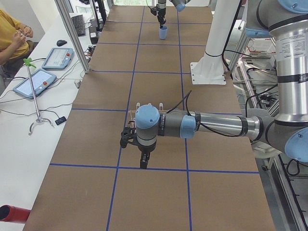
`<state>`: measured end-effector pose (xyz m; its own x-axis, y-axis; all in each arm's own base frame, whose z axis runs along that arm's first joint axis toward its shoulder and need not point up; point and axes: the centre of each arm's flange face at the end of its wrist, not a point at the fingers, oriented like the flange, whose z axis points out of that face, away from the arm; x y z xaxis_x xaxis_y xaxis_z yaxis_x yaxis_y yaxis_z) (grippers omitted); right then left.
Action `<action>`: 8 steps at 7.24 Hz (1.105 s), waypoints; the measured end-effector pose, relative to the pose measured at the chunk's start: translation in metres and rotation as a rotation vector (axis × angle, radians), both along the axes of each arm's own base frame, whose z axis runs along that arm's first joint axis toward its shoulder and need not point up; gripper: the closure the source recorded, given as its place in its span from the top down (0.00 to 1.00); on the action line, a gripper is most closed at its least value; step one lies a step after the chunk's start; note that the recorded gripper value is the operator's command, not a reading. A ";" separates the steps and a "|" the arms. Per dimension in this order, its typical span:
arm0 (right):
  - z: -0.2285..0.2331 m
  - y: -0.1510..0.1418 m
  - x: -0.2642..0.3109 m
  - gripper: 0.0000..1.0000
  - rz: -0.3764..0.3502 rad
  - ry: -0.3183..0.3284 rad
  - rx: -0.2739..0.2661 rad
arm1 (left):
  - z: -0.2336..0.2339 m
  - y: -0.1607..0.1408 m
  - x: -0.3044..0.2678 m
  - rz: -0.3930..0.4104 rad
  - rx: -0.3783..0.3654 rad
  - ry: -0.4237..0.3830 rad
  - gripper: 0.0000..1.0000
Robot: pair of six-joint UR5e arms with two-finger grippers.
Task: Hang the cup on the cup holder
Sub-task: 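Reach the right gripper down and grasp the light blue cup's rim, then lift the cup with the right gripper and carry it toward the rack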
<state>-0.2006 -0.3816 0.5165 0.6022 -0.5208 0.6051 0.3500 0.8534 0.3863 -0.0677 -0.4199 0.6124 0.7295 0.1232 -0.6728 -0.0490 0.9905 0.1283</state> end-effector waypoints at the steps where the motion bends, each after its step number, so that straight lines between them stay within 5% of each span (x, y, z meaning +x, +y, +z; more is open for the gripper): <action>1: -0.007 -0.002 0.003 0.00 0.009 -0.011 0.007 | -0.002 0.000 0.000 0.000 0.003 0.000 0.98; 4: -0.032 -0.027 0.015 0.00 0.070 -0.047 0.045 | -0.025 -0.007 0.000 -0.004 0.052 -0.001 0.98; 8: -0.145 -0.094 -0.007 0.00 0.272 -0.232 0.001 | -0.088 -0.038 0.001 -0.005 0.381 0.005 0.98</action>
